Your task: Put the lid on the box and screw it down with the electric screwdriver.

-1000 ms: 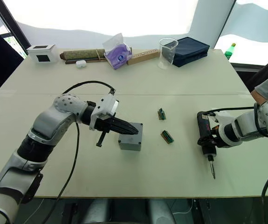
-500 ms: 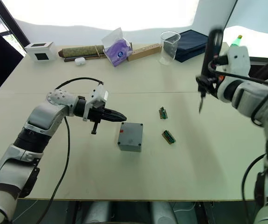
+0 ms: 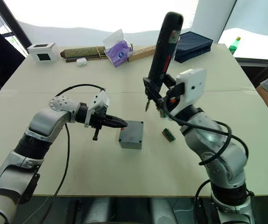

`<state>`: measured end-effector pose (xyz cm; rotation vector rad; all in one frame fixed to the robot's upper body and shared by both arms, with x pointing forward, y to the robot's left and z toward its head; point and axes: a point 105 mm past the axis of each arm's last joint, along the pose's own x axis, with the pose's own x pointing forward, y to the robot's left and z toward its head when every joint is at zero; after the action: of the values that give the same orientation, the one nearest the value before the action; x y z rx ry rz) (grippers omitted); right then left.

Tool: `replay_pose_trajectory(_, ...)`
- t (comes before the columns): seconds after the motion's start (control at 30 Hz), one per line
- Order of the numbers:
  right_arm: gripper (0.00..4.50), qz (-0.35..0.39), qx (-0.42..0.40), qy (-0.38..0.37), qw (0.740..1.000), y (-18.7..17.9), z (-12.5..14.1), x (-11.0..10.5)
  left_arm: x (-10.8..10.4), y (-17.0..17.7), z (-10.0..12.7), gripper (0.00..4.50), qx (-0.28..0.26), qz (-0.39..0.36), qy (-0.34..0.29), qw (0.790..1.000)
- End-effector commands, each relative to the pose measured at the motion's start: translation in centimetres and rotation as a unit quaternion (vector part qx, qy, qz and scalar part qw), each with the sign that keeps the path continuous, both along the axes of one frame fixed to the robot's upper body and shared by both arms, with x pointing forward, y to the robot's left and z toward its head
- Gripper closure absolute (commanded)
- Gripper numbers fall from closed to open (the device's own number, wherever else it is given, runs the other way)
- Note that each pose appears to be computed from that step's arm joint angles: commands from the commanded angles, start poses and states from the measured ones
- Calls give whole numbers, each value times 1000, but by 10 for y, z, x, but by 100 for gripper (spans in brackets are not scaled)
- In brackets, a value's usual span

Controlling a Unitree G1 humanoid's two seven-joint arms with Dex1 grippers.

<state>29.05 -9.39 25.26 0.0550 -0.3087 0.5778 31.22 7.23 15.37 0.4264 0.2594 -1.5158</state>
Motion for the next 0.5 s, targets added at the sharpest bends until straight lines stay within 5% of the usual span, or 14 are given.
replay_pose_trajectory(0.03,238,10,-9,-42,999,7,7,-8,-3,-1,-12,450,32,-15,-32,999)
replay_pose_trajectory(0.5,238,2,-40,-28,999,12,-20,-3,1,-3,-16,450,19,0,-22,1000)
